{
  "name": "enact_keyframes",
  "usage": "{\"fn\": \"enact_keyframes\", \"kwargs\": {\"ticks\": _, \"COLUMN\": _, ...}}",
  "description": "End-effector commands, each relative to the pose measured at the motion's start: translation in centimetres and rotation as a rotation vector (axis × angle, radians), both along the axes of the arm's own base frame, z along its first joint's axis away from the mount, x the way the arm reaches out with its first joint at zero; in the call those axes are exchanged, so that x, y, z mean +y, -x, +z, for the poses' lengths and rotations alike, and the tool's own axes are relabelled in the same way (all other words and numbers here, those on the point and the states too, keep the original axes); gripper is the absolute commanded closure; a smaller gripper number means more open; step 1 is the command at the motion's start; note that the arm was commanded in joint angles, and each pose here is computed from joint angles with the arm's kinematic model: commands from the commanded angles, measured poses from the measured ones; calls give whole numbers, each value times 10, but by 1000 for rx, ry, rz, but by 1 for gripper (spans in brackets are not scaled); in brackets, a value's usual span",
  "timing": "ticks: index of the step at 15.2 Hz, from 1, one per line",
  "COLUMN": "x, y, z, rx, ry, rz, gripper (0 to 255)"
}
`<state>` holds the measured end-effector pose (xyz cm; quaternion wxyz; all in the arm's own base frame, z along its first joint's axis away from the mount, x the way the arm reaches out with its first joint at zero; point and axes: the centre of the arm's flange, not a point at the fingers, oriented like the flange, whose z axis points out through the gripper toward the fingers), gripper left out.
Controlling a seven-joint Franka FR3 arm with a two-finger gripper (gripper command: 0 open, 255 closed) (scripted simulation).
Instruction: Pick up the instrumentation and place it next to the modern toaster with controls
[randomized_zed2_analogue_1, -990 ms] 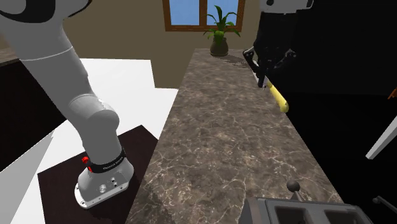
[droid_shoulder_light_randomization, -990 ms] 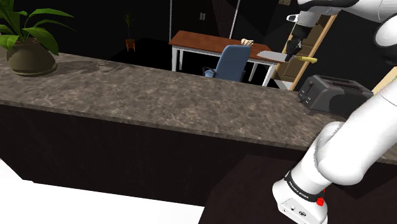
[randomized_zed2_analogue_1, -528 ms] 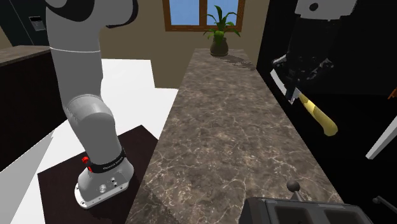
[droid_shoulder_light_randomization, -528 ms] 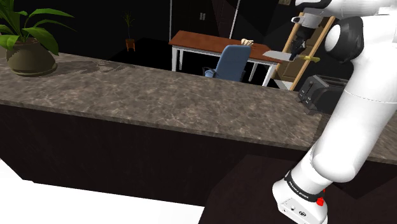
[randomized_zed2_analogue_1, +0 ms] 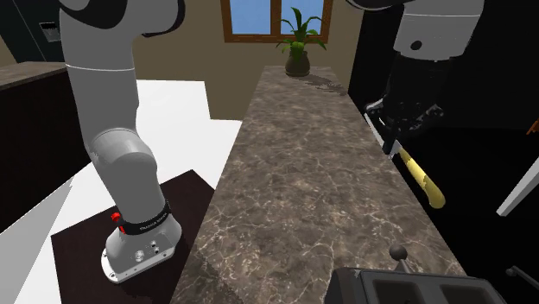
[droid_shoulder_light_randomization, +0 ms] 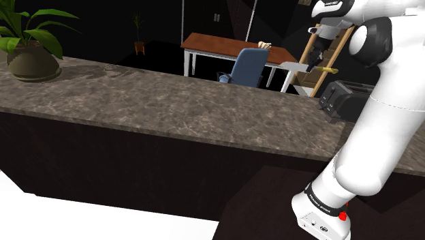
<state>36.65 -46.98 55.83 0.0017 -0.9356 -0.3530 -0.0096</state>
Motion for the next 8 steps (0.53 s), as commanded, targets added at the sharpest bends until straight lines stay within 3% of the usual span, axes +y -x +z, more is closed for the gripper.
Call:
{"fn": "enact_keyframes", "kwargs": {"ticks": 1, "x": -1, "y": 0, "z": -11, "rx": 0, "ry": 1, "rz": 0, "gripper": 255}}
{"fn": "enact_keyframes", "kwargs": {"ticks": 8, "x": -1, "y": 0, "z": -48, "rx": 0, "ry": 1, "rz": 0, "gripper": 255}}
